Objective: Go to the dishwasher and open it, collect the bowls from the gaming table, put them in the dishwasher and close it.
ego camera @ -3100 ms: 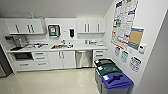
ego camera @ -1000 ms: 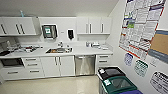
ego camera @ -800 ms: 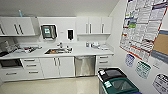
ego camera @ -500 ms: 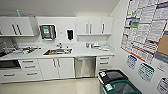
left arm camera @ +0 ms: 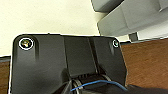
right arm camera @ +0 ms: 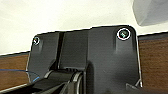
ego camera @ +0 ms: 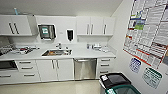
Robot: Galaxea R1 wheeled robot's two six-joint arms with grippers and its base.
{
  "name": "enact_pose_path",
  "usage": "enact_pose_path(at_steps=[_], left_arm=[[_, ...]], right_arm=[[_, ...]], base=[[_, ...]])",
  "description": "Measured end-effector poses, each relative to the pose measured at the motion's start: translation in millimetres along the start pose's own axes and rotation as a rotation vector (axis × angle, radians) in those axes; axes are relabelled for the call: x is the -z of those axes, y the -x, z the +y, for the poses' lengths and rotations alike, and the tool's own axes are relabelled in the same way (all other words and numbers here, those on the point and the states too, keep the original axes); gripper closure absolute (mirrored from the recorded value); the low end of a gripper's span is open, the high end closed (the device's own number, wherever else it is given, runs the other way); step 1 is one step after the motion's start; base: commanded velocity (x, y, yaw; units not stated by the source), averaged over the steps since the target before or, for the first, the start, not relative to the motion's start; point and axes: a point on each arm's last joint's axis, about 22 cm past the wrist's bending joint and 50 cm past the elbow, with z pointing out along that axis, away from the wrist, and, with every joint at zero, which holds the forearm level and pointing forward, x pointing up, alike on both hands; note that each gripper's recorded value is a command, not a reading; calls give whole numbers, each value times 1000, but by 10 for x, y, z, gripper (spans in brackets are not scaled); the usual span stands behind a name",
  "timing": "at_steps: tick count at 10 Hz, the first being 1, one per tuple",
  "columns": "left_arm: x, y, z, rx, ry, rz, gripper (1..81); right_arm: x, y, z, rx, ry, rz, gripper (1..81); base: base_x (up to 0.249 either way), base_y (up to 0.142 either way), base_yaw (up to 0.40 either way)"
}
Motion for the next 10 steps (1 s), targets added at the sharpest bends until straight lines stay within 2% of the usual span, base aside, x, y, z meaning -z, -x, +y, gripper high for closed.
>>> enact_pose_path(at_steps=[1,2,3,4,5,7,8,10], left_arm=[[83,-34,-239,-3,-36,8,10],[77,52,-226,1,-36,-1,10],[29,45,-112,2,-20,-6,10],[-54,-22,152,1,22,6,10],[-33,-42,88,-1,12,10,10],[37,9,-116,1,-18,-1,10],[29,12,-98,1,-16,0,10],[-18,14,47,2,6,-1,10]], right_arm=[[-77,-18,-297,-1,-43,5,10],[-69,7,-288,0,-43,3,10],[-29,27,-130,-2,-21,-3,10],[44,-40,144,1,20,5,10],[33,-26,117,0,17,5,10],[-43,8,-158,-1,-23,-1,10],[-30,-1,-117,-1,-18,2,10],[7,-12,25,0,4,3,10]], base=[[168,0,0],[168,0,0],[168,0,0],[165,0,0],[163,0,0],[158,34,0],[157,68,0],[156,69,0]])
